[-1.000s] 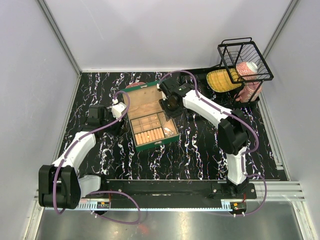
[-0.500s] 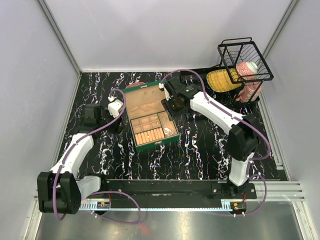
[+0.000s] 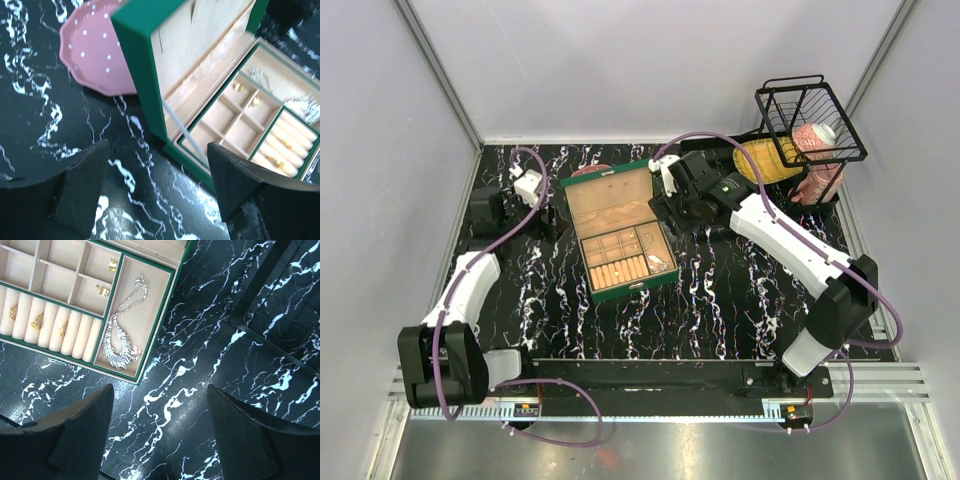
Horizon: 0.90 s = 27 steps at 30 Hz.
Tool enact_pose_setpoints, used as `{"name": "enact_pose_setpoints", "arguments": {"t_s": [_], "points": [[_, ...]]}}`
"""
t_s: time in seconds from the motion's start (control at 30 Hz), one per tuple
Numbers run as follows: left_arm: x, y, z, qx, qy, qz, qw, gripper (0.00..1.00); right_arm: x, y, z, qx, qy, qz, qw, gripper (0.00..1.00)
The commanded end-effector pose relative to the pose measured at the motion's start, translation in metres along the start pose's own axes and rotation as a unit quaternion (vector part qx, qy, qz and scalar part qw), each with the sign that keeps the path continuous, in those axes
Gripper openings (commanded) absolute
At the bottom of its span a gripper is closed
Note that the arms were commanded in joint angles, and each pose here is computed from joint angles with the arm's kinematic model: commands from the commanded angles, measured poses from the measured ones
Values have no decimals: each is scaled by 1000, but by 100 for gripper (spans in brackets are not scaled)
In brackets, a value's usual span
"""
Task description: Organize the mixed jewelry
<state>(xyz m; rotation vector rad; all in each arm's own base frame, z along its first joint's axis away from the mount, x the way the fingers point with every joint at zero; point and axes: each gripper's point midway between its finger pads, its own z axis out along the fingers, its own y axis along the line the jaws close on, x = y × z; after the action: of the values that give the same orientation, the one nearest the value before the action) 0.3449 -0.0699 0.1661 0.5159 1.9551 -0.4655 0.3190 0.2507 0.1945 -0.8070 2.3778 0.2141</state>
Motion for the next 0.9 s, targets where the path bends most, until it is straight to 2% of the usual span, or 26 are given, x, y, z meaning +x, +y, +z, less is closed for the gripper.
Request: {"name": "enact_pose_setpoints", "arguments": {"t_s": [0.0, 0.03, 0.1, 0.23, 0.57, 0.87], "points": [[-62, 1, 8, 40, -81, 19, 996, 86, -16, -12, -19, 22, -46, -13, 999, 87], [-65, 4, 10, 40, -82, 17, 996, 87, -17, -15, -21, 24, -50, -10, 998, 96], [-71, 7, 18, 48, -82, 15, 995, 92, -17, -15, -23, 19, -51, -8, 998, 100], [-79, 9, 30, 78, -88, 19, 993, 99, -13, -19, -24, 10, -50, 0, 999, 100], [-91, -21, 44, 209, -95, -4, 973, 99, -4, -36, -25, 16, -49, 17, 999, 100], [-81, -62, 28, 244, -82, 12, 966, 99, -1, -39, -26, 10, -47, 25, 999, 100]]}}
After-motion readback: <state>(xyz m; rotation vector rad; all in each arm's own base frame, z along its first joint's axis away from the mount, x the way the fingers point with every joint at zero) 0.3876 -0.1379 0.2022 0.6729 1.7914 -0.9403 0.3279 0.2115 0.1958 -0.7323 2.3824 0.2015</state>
